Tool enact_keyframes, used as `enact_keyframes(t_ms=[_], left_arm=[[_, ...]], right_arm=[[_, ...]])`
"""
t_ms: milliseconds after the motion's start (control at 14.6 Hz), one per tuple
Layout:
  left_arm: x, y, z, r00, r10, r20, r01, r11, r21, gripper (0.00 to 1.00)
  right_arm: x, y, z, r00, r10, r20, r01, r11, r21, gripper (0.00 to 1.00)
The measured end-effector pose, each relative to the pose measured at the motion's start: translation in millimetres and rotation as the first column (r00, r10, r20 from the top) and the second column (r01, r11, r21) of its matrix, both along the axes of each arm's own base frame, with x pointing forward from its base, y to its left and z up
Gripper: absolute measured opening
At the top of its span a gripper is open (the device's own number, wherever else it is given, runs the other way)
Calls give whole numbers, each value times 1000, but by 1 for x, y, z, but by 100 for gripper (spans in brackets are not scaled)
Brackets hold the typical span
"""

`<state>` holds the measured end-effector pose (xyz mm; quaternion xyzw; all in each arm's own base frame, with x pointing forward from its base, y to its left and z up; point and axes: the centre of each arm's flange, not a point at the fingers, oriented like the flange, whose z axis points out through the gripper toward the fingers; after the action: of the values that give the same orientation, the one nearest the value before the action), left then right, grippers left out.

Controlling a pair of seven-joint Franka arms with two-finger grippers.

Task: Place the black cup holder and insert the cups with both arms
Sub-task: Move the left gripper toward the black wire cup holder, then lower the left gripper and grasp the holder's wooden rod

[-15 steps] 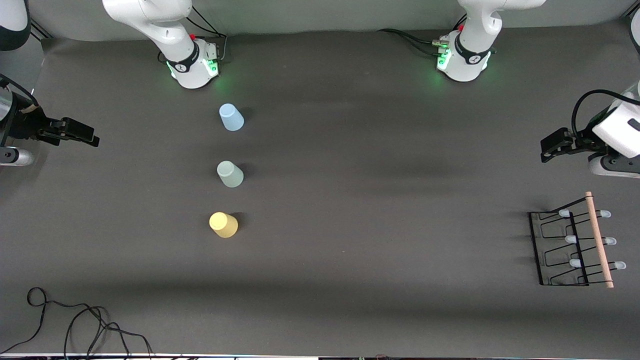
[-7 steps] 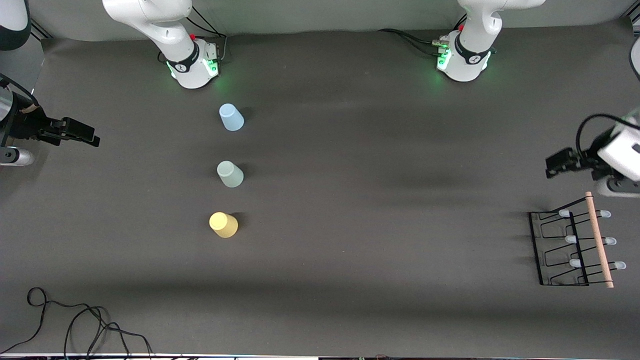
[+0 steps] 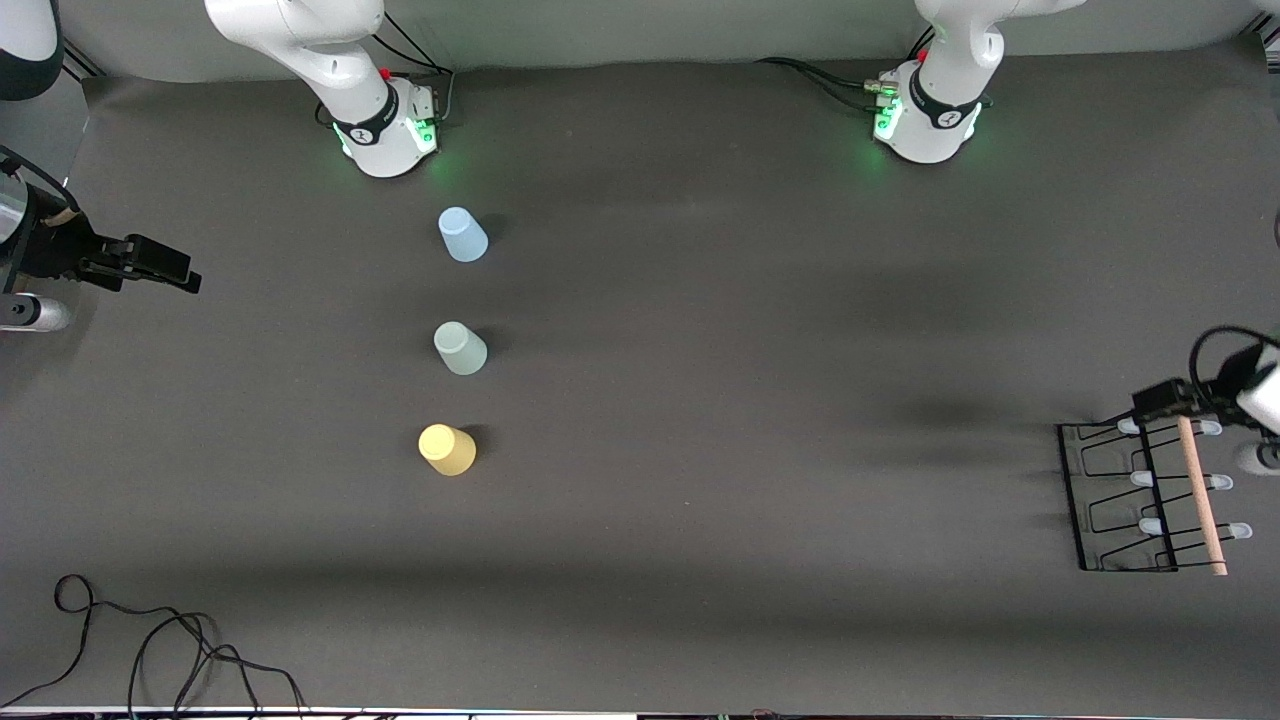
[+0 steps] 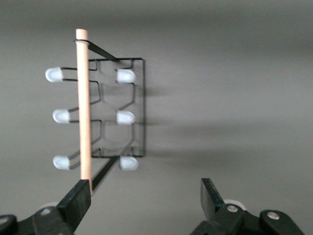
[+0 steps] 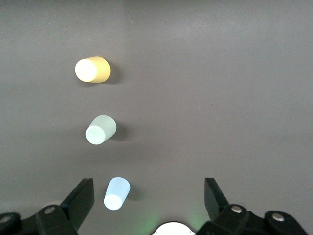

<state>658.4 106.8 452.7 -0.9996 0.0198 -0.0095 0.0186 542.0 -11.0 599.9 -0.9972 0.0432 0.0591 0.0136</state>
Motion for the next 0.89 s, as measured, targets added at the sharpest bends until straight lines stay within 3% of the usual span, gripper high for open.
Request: enact_keyframes(t_ms=[137,343,685,891], left_arm=[[15,28,-31,1000,-22,-7,22,1000,3,100],[34,52,-80,999,-24,39,23,1000,19,100],[41,61,-119,998,-67,23,66,998,19,93],[43,61,-115,997,-75,30,74,997,21,60]], right_arm=[[0,0,0,1000,0,0,0,1000,0,100],[0,0,0,1000,0,0,0,1000,0,100],[0,0,0,1000,0,0,0,1000,0,100],[0,0,0,1000,0,0,0,1000,0,100]])
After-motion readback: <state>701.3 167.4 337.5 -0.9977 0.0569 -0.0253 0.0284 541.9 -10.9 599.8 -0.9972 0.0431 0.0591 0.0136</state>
